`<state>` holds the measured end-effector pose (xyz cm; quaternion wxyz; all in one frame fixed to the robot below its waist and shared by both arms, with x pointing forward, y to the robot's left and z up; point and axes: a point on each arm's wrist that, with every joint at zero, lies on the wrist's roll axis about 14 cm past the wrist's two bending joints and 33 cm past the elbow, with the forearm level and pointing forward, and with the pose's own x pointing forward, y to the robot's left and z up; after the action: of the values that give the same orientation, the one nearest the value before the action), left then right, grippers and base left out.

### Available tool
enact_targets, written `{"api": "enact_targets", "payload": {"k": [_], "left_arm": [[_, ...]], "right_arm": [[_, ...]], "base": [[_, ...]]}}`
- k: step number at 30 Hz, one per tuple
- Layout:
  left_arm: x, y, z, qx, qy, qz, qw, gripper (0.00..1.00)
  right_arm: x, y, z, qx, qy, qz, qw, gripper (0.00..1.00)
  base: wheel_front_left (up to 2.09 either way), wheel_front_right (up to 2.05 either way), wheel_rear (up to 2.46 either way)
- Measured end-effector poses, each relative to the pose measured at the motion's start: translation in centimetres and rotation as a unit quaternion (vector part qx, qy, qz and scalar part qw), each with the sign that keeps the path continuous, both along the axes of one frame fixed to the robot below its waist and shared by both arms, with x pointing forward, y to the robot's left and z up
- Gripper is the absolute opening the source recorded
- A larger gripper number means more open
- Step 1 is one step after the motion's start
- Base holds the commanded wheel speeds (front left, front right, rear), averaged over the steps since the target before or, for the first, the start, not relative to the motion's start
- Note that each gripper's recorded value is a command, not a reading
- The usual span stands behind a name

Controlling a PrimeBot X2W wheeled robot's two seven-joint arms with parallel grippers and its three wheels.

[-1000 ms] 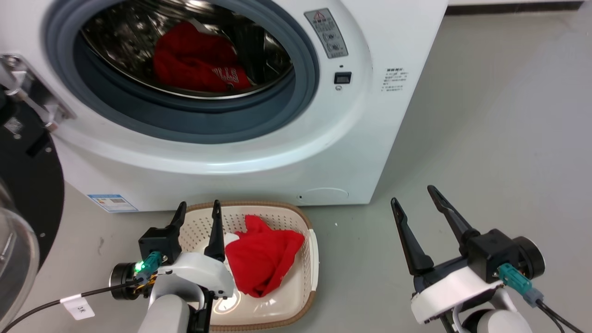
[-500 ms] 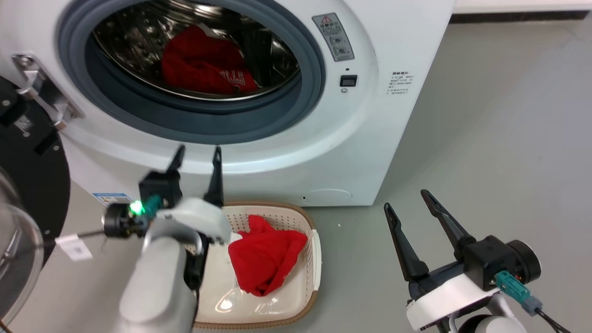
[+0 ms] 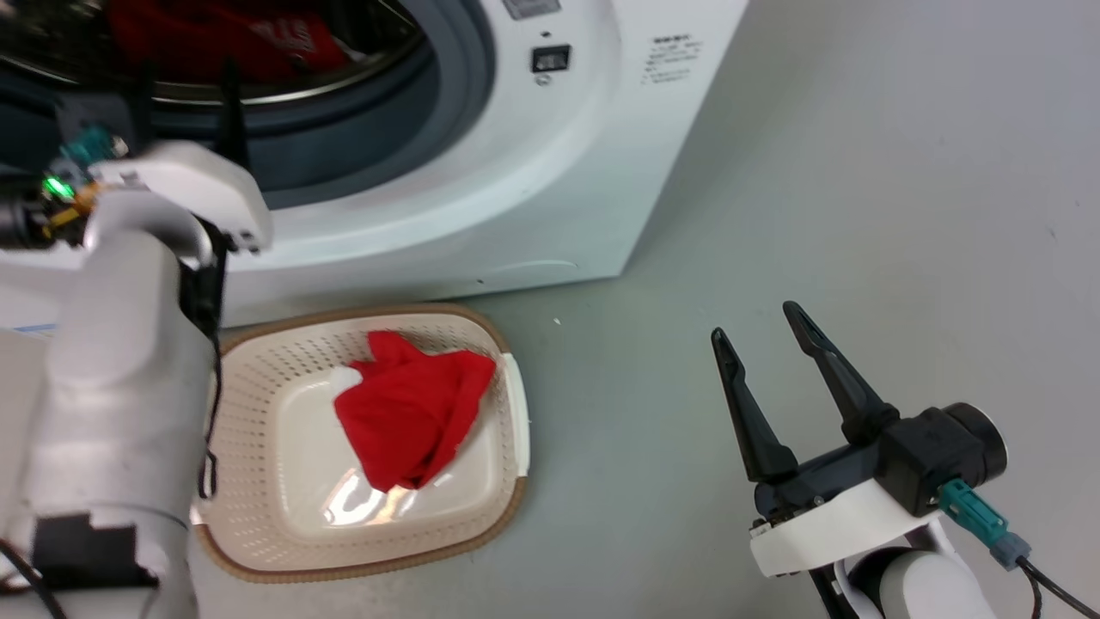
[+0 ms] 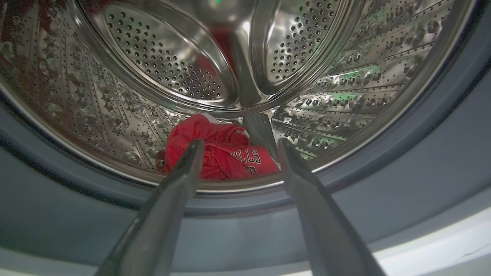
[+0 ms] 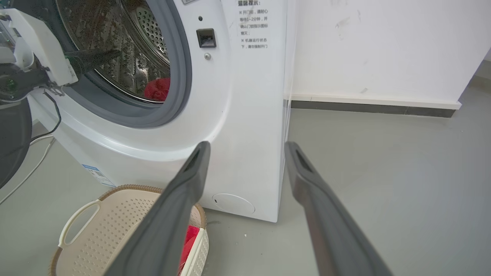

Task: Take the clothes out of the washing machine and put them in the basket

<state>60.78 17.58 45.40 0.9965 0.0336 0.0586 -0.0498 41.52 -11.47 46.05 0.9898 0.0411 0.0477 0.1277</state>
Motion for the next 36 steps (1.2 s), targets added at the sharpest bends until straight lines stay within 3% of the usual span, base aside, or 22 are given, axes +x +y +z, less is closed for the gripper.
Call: {"api": "enact_targets", "payload": {"k": [23,29,30,36], "left_arm": [[14.9,-0.7,-7.8,0.077,0.126,-0.01,0.989,1.0],[16.8,-0.1,-9.9,0.132,0.179,-0.015,0.975,1.0],[17.3,0.0,-11.0,0.151,0.215,-0.014,0.965,1.0],[16.9,0.6,-14.1,0.177,0.296,-0.006,0.938,1.0]], "right_arm": [[0.5,-2.6,-8.6,0.026,0.095,-0.046,0.994,1.0],[-0.1,-2.4,-10.2,0.029,0.119,-0.047,0.991,1.0],[-0.5,-2.5,-10.6,0.03,0.129,-0.05,0.99,1.0],[-1.3,-2.7,-11.3,0.031,0.144,-0.057,0.987,1.0]], "base": [[0.0,0.0,0.0],[0.0,0.0,0.0],[0.0,0.0,0.0],[0.0,0.0,0.0]]}}
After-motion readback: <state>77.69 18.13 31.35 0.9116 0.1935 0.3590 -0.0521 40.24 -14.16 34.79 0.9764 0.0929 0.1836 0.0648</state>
